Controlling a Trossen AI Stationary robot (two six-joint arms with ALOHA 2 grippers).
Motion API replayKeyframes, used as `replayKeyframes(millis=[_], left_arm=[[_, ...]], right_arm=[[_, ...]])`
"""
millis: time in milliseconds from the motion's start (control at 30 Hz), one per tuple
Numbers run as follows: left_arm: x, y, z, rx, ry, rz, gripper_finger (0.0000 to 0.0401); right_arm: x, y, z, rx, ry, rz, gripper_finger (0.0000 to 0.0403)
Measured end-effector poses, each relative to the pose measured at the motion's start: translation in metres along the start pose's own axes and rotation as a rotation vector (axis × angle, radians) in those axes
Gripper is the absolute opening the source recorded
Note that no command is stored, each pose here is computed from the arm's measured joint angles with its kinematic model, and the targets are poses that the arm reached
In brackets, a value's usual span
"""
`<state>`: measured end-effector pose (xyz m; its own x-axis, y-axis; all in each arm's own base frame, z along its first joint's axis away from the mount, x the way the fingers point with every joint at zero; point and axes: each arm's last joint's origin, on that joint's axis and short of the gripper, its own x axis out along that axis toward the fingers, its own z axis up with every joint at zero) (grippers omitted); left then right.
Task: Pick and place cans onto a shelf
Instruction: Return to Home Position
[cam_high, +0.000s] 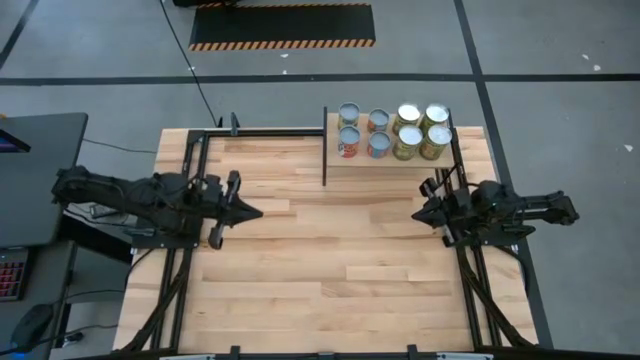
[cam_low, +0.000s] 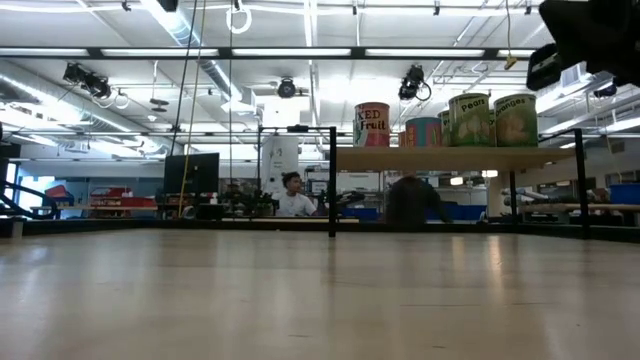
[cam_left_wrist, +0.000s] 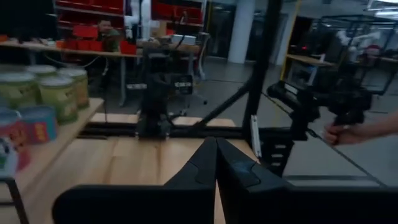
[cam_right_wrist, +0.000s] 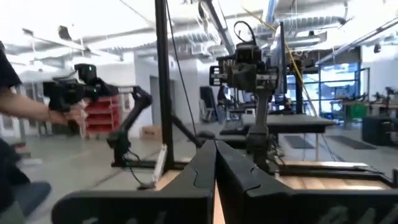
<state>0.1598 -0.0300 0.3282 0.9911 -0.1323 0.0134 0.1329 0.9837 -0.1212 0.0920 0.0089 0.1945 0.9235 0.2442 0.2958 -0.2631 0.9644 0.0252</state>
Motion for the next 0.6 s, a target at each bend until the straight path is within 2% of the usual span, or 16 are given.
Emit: replayKeyframes(millis=[267, 467, 600], left_arm=[[-0.038, 0.006, -0.043, 0.002, 0.032, -0.004, 0.0014], [-0.072, 0.012, -0.078, 0.043, -0.073, -0.052, 0.0018], [-0.080, 0.015, -0.111, 0.050, -0.115, -0.110, 0.0014]], right_arm=[[0.000, -0.003, -0.011, -0.015, 0.110, -0.073, 0.0016], [0.000, -0.003, -0.012, -0.015, 0.116, -0.072, 0.0016], [0.000, -0.003, -0.012, -0.015, 0.116, -0.072, 0.0016]])
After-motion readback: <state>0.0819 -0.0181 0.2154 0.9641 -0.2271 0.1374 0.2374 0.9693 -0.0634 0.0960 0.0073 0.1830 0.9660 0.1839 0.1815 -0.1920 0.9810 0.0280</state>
